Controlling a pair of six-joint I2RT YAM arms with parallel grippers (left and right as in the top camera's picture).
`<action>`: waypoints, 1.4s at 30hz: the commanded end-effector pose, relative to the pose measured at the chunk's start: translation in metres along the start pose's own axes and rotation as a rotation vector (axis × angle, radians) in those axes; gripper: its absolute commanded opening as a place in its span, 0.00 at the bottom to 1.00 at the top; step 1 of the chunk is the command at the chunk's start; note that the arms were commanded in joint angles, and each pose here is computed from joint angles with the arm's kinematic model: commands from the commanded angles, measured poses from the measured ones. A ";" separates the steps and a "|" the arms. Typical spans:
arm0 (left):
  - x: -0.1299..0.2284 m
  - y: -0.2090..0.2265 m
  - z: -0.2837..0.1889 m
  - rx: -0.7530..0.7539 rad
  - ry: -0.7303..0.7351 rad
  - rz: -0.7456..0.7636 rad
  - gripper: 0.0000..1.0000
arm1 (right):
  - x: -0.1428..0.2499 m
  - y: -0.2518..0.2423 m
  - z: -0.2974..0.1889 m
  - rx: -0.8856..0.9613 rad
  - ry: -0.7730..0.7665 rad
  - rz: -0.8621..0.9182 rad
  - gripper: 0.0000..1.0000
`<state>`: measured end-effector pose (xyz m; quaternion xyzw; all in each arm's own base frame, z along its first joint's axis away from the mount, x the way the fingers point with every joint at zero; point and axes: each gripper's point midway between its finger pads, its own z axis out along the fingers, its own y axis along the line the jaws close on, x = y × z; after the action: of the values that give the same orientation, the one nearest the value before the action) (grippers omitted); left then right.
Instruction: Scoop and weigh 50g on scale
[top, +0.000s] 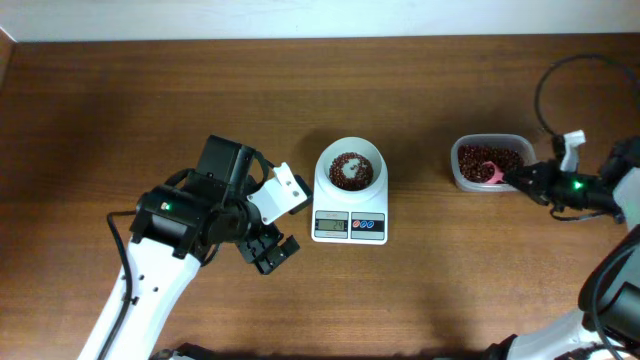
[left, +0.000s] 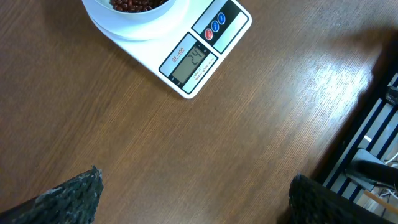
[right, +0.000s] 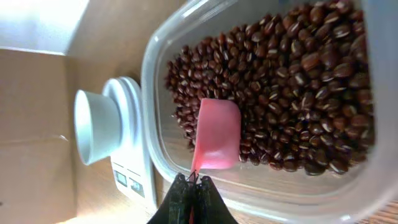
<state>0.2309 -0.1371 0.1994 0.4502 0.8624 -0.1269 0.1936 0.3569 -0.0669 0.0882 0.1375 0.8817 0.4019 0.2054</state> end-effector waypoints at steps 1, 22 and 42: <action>0.000 -0.001 -0.001 0.005 -0.010 0.014 0.99 | -0.007 0.011 -0.008 -0.125 -0.056 0.028 0.04; 0.000 -0.001 -0.001 0.005 -0.010 0.014 0.99 | -0.017 -0.002 -0.028 -0.131 -0.130 0.078 0.04; 0.000 -0.001 -0.001 0.005 -0.010 0.014 0.99 | 0.006 0.108 0.021 -0.501 0.045 0.011 0.04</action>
<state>0.2308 -0.1370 0.1994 0.4502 0.8624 -0.1269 0.1934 0.3707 -0.0116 0.1529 0.1047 0.7702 0.5841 0.2340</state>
